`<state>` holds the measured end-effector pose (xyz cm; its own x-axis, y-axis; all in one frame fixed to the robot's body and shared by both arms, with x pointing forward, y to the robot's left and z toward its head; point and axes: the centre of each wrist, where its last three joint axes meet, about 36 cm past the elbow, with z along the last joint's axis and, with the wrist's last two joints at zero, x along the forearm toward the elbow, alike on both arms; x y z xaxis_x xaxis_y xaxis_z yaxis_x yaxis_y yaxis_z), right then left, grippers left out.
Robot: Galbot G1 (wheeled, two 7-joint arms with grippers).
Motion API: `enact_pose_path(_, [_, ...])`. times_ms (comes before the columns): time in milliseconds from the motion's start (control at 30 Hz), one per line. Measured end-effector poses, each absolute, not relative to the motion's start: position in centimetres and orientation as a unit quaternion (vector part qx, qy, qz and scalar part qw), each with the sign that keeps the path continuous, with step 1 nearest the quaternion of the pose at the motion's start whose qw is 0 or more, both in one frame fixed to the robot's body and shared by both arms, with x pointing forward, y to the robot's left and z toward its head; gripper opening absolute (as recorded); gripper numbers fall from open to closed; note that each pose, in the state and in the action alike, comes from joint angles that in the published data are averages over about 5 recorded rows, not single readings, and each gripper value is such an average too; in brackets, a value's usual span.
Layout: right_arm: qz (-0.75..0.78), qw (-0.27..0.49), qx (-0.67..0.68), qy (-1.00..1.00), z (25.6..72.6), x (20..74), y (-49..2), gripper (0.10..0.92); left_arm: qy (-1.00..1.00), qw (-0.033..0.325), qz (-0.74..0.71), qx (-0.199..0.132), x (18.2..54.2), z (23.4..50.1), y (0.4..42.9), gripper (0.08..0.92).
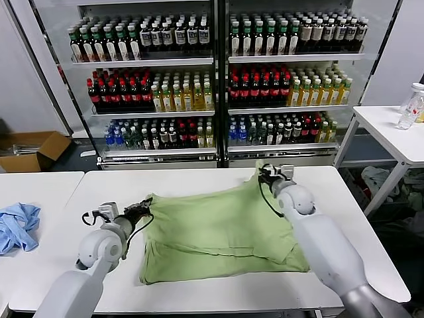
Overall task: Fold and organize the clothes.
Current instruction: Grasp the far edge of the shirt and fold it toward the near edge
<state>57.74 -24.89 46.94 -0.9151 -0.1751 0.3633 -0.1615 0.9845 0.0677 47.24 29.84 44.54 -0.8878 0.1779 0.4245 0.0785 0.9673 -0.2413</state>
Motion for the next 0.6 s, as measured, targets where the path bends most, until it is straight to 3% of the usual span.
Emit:
enact_pose_path(267, [-0.028,0.180,0.074,-0.980,46.6,49.1,-27.5,0.106,-0.964,0.223,0.114,-0.094,42.5,45.9,28.9,0.088])
enact_pose_path(600, [-0.015,0.215,0.042,-0.976,44.7,40.3,-28.6,0.130,-0.958,0.254,0.074,-0.107,37.9,44.3,27.7,0.101])
